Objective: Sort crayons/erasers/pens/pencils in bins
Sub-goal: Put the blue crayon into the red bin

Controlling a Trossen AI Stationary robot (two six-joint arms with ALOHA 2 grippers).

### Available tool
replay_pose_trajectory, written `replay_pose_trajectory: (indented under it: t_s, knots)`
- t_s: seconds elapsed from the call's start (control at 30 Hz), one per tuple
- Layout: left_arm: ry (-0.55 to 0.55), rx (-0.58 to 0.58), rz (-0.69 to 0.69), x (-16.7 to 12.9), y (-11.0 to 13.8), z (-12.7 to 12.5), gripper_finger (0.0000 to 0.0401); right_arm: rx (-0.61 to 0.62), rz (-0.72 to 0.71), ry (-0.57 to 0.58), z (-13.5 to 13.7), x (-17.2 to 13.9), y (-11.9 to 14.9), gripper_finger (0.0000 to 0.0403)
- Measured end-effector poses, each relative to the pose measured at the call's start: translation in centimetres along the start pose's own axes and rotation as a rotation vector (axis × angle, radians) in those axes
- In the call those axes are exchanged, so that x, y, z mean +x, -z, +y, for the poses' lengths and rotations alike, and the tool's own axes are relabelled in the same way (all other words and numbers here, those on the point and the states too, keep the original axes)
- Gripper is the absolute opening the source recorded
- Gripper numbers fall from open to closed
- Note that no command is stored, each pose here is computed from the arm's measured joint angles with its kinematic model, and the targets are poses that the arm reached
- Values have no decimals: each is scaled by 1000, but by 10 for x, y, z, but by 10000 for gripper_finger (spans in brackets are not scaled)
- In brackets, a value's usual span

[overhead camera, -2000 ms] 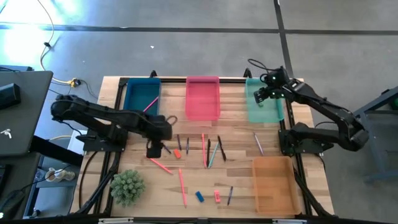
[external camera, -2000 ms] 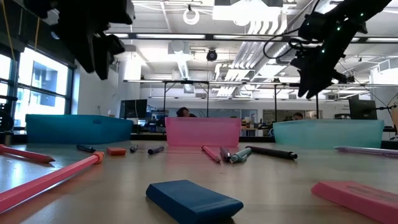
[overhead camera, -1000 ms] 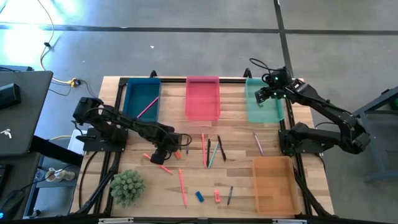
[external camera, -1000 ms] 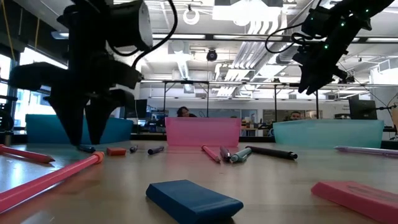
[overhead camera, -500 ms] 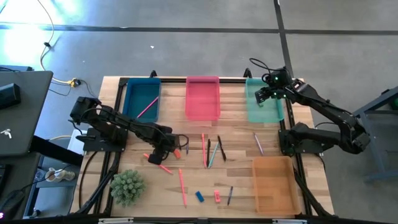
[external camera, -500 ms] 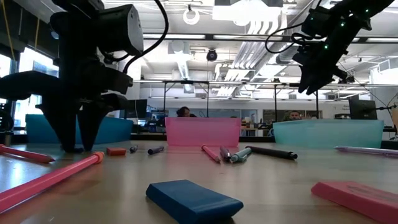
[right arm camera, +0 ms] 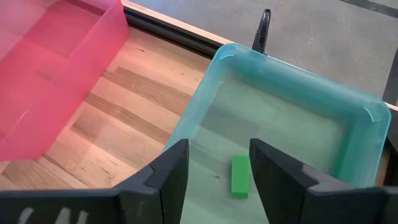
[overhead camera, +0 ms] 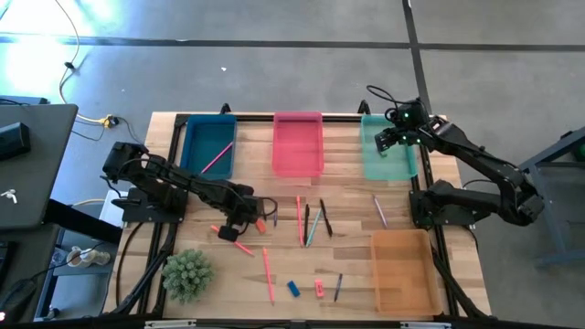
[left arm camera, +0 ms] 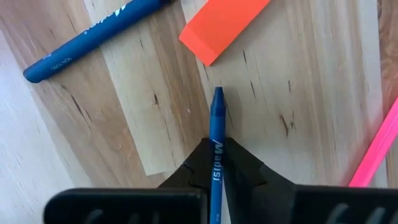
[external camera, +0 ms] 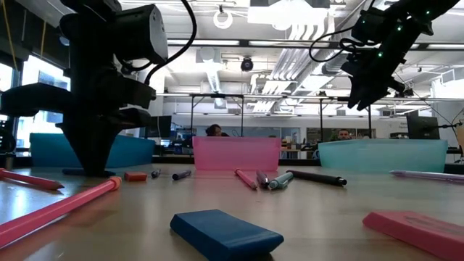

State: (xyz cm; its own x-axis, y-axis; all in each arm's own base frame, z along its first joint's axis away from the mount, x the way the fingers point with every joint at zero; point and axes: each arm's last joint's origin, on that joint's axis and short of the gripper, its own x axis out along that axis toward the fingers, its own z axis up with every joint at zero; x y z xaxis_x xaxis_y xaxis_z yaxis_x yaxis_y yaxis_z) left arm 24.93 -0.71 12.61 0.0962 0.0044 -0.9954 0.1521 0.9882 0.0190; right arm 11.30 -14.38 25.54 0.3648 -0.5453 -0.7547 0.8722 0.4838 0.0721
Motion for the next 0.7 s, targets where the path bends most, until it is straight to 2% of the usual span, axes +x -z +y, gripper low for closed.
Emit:
replay_pose_trajectory:
  t_s: [0.13, 0.3, 0.53, 0.7]
  knots:
    - [19, -2, -17, -3, 1, 0, 10, -10, -1, -8, 0, 0, 0, 161]
    - [16, -61, -70, -18, 5, 0, 8, -26, 1, -47, 1, -2, 0, 161]
    - [-5, -200, -269, -57, 3, 11, 8, -119, -46, -103, 12, -14, 3, 161]
    - [-121, -282, -509, -94, -9, 30, 8, -154, -75, -172, 26, -22, 7, 161]
